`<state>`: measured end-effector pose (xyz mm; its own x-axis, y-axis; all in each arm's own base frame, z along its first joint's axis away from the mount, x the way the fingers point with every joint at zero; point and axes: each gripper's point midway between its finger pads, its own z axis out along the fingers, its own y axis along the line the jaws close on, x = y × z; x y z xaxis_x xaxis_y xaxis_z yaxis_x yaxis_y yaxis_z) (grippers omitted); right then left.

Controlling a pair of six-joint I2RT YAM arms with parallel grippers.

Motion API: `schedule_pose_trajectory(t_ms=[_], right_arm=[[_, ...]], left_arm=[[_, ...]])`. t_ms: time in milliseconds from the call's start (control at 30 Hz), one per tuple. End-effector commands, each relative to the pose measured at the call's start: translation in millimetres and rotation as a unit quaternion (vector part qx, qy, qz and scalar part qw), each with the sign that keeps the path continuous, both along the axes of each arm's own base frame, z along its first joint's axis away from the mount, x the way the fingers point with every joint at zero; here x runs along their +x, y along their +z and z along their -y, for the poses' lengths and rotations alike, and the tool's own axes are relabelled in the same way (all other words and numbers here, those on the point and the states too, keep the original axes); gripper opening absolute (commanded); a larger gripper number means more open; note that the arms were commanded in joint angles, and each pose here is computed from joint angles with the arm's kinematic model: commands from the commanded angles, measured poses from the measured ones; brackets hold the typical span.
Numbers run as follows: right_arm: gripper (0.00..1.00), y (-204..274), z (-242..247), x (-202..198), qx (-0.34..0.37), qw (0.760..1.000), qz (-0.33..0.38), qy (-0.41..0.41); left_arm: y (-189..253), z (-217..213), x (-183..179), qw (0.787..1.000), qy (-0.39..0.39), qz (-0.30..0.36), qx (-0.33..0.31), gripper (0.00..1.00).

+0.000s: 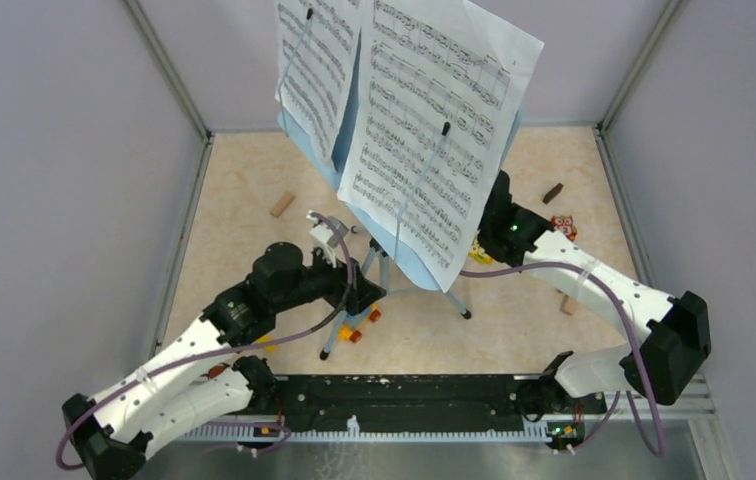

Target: Pack up the instrument practice props

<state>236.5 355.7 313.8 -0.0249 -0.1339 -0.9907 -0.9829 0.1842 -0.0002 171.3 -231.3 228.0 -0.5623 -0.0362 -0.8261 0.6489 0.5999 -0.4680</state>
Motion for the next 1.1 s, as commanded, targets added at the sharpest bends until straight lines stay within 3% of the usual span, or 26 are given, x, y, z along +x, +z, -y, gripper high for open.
schedule_pose_trajectory(t_ms=[0, 67, 200, 333, 500, 733, 1067], right_arm=[[0.0, -19, 8, 1, -0.034, 0.999, -0.001, 0.018], [0.0, -19, 9, 1, -0.036, 0.999, 0.006, 0.019], [0.0, -19, 10, 4, -0.043, 0.999, 0.025, 0.016], [0.0, -20, 11, 11, -0.052, 0.998, 0.046, 0.008], [0.0, -22, 10, 31, -0.065, 0.996, 0.063, -0.017], [0.0, -29, 15, 66, -0.066, 0.993, 0.077, -0.064], [0.0, -42, 17, 92, -0.062, 0.991, 0.097, -0.075]], left_arm=[[-4, 24, 4, 1.0, 0.009, 0.026, 0.014, 0.8], [-18, 30, 2, 0.999, 0.012, 0.017, 0.032, 0.73], [-41, 46, -3, 0.998, 0.009, 0.0, 0.057, 0.48], [-44, 65, -7, 0.998, 0.008, 0.012, 0.059, 0.39], [-48, 86, 0, 0.998, 0.026, 0.016, 0.053, 0.17], [-49, 104, 24, 0.996, 0.069, 0.023, 0.044, 0.0], [-76, 110, 60, 0.983, 0.171, 0.007, 0.071, 0.0]])
